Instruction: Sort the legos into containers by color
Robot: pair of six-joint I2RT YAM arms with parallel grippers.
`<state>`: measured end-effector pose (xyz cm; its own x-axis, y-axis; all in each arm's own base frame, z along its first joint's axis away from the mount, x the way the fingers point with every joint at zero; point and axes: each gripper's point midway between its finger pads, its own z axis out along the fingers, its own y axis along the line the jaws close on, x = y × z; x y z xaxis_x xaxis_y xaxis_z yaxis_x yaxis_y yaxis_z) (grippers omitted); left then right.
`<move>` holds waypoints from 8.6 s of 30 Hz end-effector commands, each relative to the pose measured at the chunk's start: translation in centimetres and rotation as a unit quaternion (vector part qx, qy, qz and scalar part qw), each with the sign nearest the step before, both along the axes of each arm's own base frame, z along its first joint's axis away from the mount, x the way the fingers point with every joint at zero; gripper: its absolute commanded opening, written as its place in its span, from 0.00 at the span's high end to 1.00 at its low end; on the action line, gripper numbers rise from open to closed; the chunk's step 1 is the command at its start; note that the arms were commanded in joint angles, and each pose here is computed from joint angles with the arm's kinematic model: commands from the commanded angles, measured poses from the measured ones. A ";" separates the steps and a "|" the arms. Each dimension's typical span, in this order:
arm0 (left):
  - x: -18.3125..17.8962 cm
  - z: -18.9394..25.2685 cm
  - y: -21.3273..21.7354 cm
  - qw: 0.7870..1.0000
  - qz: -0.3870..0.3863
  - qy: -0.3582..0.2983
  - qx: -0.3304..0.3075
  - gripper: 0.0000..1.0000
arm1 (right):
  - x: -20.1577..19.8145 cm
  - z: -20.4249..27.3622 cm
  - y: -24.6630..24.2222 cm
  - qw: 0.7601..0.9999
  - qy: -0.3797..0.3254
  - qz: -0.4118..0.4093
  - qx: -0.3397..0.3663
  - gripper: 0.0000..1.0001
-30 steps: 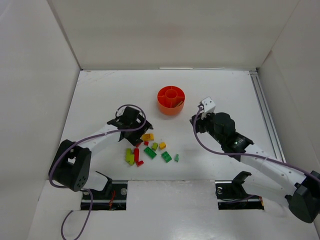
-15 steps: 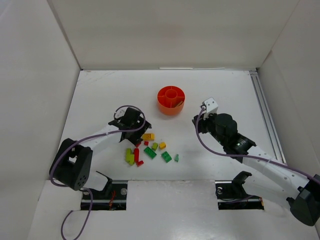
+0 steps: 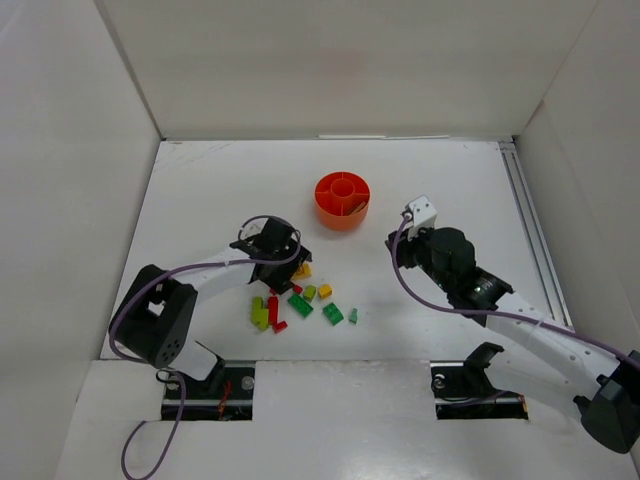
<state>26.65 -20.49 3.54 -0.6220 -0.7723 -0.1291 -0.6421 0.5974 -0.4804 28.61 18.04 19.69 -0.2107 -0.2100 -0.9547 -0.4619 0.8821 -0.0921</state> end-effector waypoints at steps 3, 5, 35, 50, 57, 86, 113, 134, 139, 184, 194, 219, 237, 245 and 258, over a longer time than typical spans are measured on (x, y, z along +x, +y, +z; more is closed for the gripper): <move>0.9 -0.8 0.7 0.999 0.019 0.005 0.033 0.27 | -0.4 1.1 -0.7 1.000 -0.011 -0.016 0.011 0.39; 1.1 -1.1 1.0 0.999 0.030 0.010 0.033 0.27 | -0.4 1.1 -0.7 1.000 -0.011 -0.016 0.011 0.39; 0.1 -3.1 1.6 0.993 0.002 0.047 0.111 0.56 | -0.6 1.2 -2.3 0.999 -0.016 -0.041 -0.006 0.39; 5.2 7.5 -1.0 0.974 -0.042 -0.145 0.167 0.74 | -0.5 1.2 -3.5 0.997 -0.018 -0.072 -0.017 0.39; 9.0 15.6 -2.3 0.942 -0.061 -0.286 0.162 0.74 | -0.2 1.3 -4.3 0.995 -0.021 -0.096 -0.018 0.39; 24.4 22.4 -17.2 0.785 -0.288 -0.476 0.273 0.64 | -0.3 1.3 -8.1 0.986 0.007 -0.167 -0.025 0.39; 24.8 15.2 -16.6 0.788 -0.316 -0.426 0.314 0.61 | 0.1 0.5 -7.9 0.987 0.013 -0.157 -0.033 0.39; 23.4 12.6 -17.9 0.759 -0.394 -0.424 0.299 0.61 | 0.1 0.8 -8.3 0.986 0.009 -0.160 -0.034 0.39; 23.1 13.1 -18.1 0.757 -0.398 -0.430 0.290 0.39 | 0.1 0.8 -8.3 0.986 0.009 -0.160 -0.034 0.39; -3.2 19.1 6.1 0.918 -0.106 -0.367 0.103 0.00 | -6.6 -10.2 16.5 0.964 0.189 0.175 -0.066 0.39; -4.4 18.3 6.6 0.922 -0.097 -0.365 0.084 0.00 | -5.5 -13.3 17.2 0.965 0.228 0.117 -0.061 0.38; -5.1 18.2 7.6 0.924 -0.079 -0.365 0.077 0.00 | -4.5 -15.3 17.5 0.963 0.257 0.049 -0.068 0.67; -1.2 18.0 4.9 0.919 -0.128 -0.345 0.143 0.00 | 8.6 3.3 7.7 0.994 0.093 0.023 -0.056 0.78; 1.5 19.6 4.4 0.906 -0.131 -0.378 0.140 0.00 | 15.3 3.8 5.9 0.986 0.044 0.083 -0.139 0.78; 4.6 18.1 5.9 0.905 -0.169 -0.365 0.142 0.00 | 16.9 0.7 8.5 0.925 -0.043 0.315 -0.209 0.75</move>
<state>30.39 -13.67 18.05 -0.5376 -0.4406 -0.7190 -0.0740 0.8740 -0.4803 44.58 25.06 18.55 -0.0341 -0.6478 -0.7611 -0.8079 0.4661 -0.3605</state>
